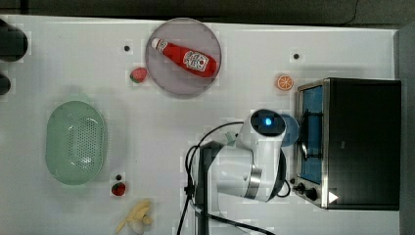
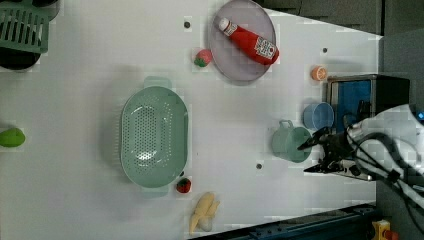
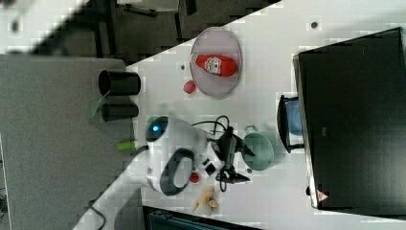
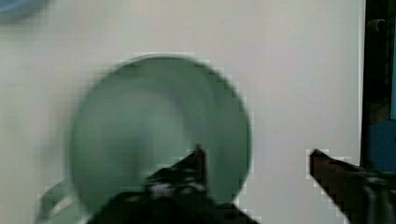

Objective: Drag mug backwards.

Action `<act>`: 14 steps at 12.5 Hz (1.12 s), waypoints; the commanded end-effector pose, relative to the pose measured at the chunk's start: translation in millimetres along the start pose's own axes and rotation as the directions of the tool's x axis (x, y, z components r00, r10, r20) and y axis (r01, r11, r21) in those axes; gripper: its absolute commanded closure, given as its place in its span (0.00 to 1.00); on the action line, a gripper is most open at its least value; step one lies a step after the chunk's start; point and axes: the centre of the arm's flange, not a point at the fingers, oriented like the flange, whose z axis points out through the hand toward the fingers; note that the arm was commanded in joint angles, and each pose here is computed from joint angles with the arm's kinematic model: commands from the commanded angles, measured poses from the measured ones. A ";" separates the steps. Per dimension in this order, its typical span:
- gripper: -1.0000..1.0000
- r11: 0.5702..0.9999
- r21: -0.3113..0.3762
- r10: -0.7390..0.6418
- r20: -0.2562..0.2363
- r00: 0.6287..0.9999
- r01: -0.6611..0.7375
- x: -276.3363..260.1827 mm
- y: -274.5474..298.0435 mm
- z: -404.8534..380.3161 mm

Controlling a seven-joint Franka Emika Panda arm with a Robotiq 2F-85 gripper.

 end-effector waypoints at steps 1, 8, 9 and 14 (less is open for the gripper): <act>0.00 0.980 0.196 -0.045 -0.017 0.999 0.048 -22.8 5.5 -147.5; 0.00 0.888 0.285 -0.336 -0.134 0.932 0.361 -65.6 77.5 -368.5; 0.00 0.855 0.266 -0.419 -0.157 0.895 0.446 -65.0 84.6 -377.8; 0.00 0.734 0.250 -0.588 -0.231 0.775 0.631 -64.4 86.8 -388.7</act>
